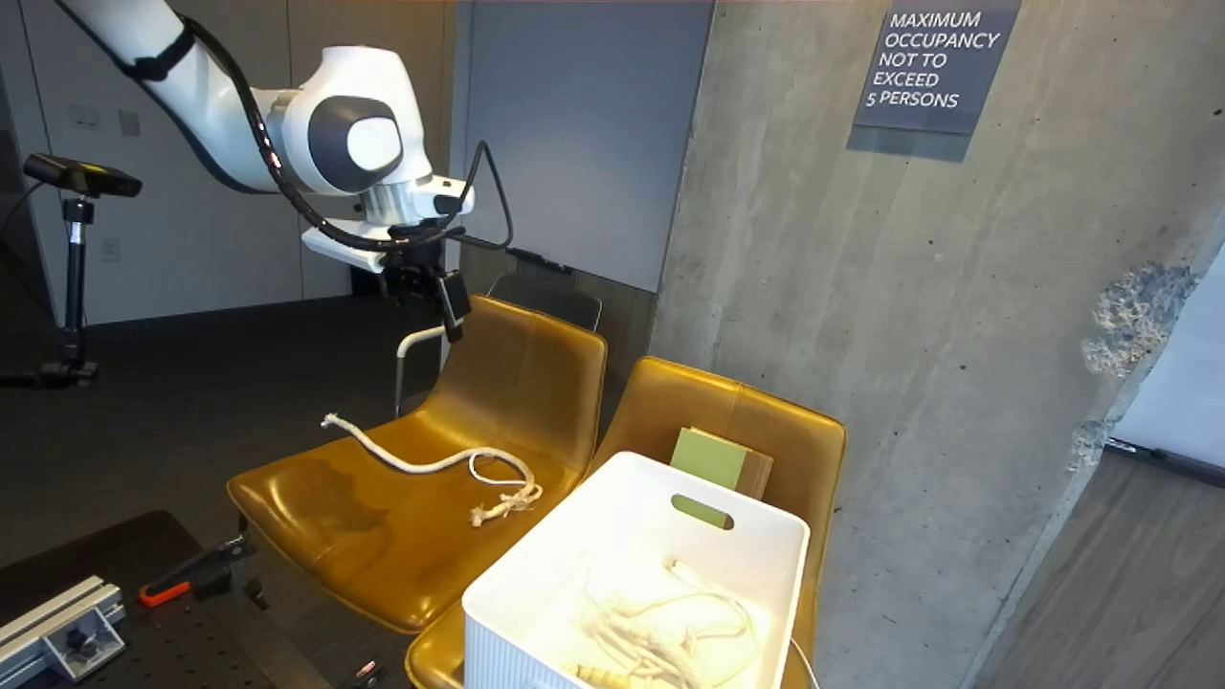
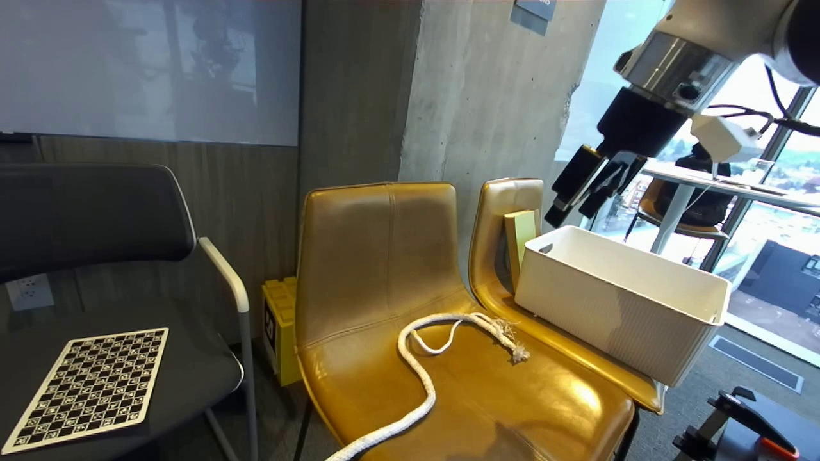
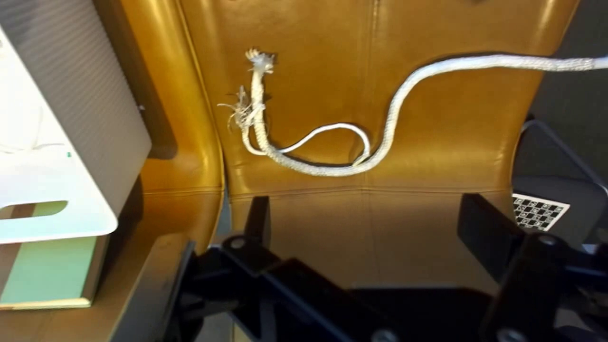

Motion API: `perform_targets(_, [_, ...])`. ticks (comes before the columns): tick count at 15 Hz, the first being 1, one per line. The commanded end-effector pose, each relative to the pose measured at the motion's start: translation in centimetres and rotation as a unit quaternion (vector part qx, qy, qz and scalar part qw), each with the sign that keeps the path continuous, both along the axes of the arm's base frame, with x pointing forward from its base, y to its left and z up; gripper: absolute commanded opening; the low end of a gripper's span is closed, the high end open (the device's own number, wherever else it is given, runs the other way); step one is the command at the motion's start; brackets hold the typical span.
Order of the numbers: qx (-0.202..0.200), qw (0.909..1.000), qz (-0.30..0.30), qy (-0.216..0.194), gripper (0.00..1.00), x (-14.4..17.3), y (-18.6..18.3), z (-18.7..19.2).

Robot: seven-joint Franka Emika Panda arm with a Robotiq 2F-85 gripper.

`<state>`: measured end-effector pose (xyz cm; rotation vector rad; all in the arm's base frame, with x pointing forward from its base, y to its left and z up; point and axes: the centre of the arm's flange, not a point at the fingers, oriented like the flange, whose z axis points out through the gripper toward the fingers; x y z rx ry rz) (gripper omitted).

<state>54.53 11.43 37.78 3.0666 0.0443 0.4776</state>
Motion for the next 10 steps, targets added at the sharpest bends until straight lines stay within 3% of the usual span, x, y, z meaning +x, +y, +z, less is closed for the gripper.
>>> perform_targets(1, [0.004,1.0000,0.002,0.005,1.00,1.5,5.5,-5.4])
perform_targets(10, [0.014,0.9982,-0.039,0.042,1.00,5.8,12.1,-16.3])
